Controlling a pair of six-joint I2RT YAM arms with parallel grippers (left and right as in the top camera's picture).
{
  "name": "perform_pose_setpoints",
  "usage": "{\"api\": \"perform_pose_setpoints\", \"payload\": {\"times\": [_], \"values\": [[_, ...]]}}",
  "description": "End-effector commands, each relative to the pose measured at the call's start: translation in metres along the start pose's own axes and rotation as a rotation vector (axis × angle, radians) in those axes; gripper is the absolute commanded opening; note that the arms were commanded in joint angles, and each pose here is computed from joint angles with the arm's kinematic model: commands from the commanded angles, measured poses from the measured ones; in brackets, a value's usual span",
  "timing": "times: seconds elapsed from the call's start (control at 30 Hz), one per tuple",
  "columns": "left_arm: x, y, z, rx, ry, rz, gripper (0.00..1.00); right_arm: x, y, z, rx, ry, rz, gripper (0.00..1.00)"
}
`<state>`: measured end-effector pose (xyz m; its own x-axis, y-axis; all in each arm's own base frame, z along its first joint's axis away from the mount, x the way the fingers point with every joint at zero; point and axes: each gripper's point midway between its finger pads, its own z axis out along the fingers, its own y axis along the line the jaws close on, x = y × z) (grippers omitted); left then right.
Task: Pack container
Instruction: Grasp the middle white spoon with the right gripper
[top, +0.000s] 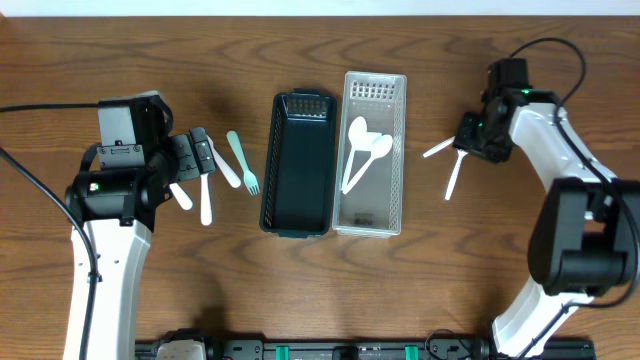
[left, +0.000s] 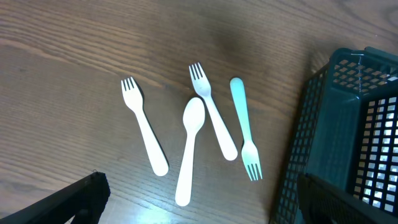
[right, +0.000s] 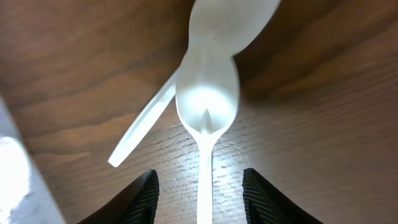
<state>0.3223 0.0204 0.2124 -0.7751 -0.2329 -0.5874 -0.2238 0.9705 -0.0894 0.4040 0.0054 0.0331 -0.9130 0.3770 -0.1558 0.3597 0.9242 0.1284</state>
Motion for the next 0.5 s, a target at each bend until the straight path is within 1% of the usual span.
{"api": "perform_pose_setpoints", "payload": {"times": [0.0, 0.13, 0.37, 0.47], "values": [[-0.008, 0.002, -0.005, -0.011, -0.024, 0.004, 0.98, 0.009, 0.007, 0.014, 0.002, 0.037, -0.034, 0.47], [-0.008, 0.002, -0.005, -0.011, -0.024, 0.004, 0.98, 0.012, 0.008, 0.02, 0.007, 0.051, -0.039, 0.48], [-0.008, 0.002, -0.005, -0.011, -0.024, 0.004, 0.98, 0.014, 0.002, 0.024, 0.043, 0.054, -0.041, 0.4], [-0.008, 0.002, -0.005, -0.011, -0.024, 0.004, 0.98, 0.016, -0.001, 0.026, 0.056, 0.054, -0.041, 0.38]]}}
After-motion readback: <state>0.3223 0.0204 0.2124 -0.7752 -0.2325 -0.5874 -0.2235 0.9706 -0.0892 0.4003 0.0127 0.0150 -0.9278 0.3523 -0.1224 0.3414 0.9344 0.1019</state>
